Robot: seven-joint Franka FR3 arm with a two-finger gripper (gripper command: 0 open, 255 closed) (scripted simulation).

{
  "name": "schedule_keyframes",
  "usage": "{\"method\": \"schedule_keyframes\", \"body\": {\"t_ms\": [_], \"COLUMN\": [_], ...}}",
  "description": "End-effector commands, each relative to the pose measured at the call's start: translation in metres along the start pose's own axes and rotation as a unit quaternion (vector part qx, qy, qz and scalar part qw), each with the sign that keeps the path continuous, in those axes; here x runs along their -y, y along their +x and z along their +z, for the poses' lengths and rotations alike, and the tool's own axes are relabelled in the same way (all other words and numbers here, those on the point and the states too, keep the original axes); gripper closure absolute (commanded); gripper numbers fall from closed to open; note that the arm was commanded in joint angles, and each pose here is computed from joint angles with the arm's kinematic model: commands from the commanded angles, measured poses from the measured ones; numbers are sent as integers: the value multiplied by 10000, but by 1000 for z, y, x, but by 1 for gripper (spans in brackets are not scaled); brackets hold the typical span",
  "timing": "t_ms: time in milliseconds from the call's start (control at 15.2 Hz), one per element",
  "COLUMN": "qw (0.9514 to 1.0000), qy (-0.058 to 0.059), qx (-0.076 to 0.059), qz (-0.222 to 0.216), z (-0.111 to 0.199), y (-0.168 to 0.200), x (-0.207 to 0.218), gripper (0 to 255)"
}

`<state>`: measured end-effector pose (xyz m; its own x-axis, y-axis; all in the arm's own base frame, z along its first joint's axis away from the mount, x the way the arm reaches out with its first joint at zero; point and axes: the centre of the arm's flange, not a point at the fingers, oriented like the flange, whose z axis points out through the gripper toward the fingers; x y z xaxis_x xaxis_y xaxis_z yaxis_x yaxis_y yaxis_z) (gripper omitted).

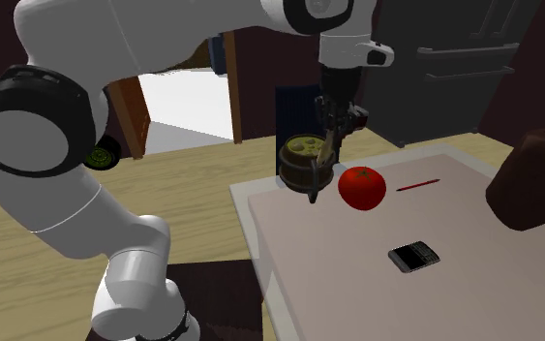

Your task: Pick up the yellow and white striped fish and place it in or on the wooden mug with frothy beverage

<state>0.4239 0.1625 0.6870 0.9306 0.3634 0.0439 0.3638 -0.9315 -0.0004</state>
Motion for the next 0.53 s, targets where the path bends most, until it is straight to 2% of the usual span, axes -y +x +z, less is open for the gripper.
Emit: {"method": "schedule_keyframes", "body": {"t_ms": [0,462], "qw": [10000,10000], "qy": [3,3], "qx": [2,2], "qz": [8,8], "z": [0,-1], "y": [8,33], "x": [29,118], "gripper": [255,255]}}
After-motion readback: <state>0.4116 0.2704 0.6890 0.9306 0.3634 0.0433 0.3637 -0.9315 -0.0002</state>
